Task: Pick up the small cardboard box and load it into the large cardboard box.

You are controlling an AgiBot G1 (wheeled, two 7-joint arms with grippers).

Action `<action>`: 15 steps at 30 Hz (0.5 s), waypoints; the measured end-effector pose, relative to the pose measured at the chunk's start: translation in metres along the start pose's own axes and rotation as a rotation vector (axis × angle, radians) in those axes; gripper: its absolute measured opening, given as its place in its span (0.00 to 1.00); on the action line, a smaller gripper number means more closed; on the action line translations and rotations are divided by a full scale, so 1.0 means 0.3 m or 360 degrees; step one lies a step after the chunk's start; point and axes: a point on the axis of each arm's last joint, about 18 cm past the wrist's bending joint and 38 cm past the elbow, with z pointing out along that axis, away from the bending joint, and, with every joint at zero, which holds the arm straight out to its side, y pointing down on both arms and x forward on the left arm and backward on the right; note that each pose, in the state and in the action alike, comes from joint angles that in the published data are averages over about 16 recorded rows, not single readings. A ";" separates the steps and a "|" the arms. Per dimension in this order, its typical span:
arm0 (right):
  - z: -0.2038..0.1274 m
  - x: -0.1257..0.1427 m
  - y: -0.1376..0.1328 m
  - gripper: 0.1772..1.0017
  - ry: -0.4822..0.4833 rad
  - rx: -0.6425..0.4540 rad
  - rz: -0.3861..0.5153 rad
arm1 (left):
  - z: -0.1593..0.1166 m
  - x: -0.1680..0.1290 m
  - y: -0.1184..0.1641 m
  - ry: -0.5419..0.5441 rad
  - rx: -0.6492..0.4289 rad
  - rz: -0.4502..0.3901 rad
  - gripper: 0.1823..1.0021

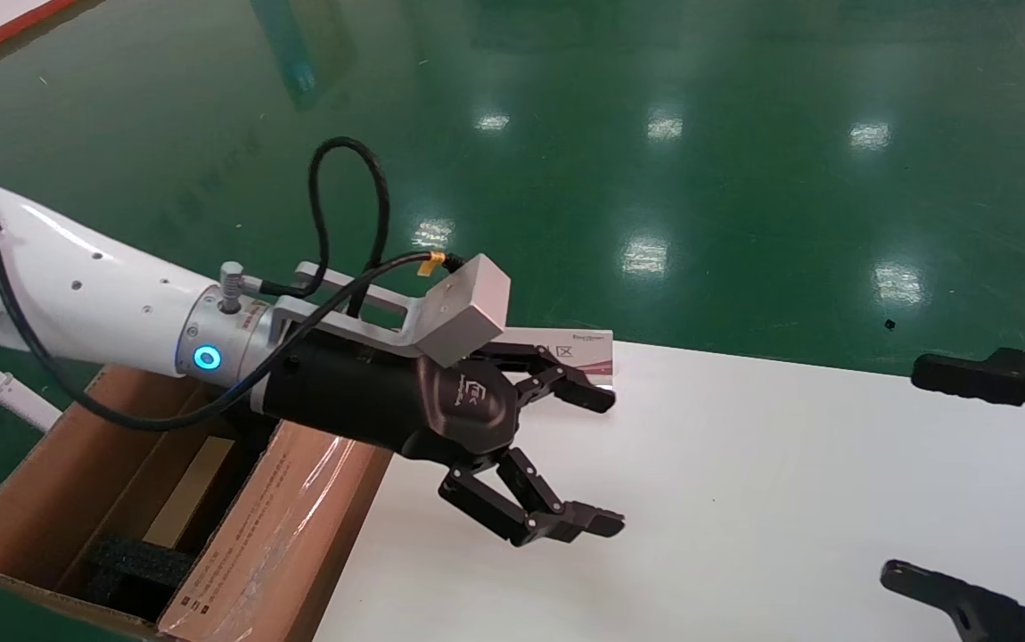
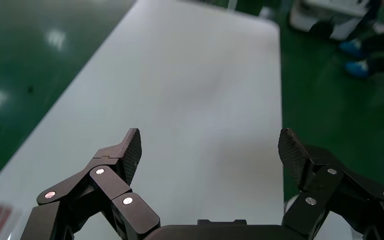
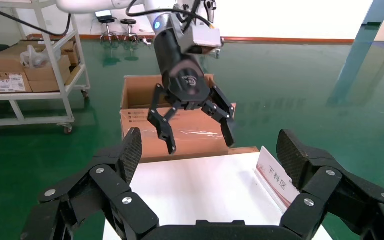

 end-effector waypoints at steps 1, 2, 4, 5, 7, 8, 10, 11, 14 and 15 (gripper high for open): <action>0.000 0.000 0.000 1.00 0.0000 0.0000 0.0000 | -0.001 0.008 -0.005 0.0008 0.0034 0.0014 1.00; 0.000 0.000 0.000 1.00 0.0000 0.0000 0.0000 | -0.002 0.016 -0.009 0.0015 0.0067 0.0027 1.00; 0.000 0.000 0.000 1.00 0.0000 0.0000 0.0000 | -0.007 0.033 -0.017 0.0026 0.0134 0.0055 1.00; 0.000 0.000 0.000 1.00 0.0000 0.0000 0.0000 | -0.011 0.040 -0.021 0.0030 0.0166 0.0070 1.00; 0.000 0.000 0.000 1.00 0.0000 0.0000 0.0000 | -0.020 0.056 -0.027 0.0035 0.0229 0.0098 1.00; 0.000 0.000 0.000 1.00 0.0000 0.0000 0.0000 | -0.025 0.064 -0.030 0.0036 0.0260 0.0113 1.00; 0.000 0.000 0.000 1.00 0.0000 0.0000 0.0000 | -0.038 0.080 -0.035 0.0036 0.0321 0.0144 1.00; 0.000 0.000 0.000 1.00 0.0000 0.0000 0.0000 | -0.045 0.088 -0.037 0.0034 0.0351 0.0159 1.00; 0.000 0.000 0.000 1.00 0.0000 0.0000 0.0000 | -0.069 0.112 -0.042 0.0024 0.0433 0.0205 1.00; 0.000 0.000 0.000 1.00 0.0000 0.0000 0.0000 | -0.076 0.119 -0.043 0.0019 0.0456 0.0219 1.00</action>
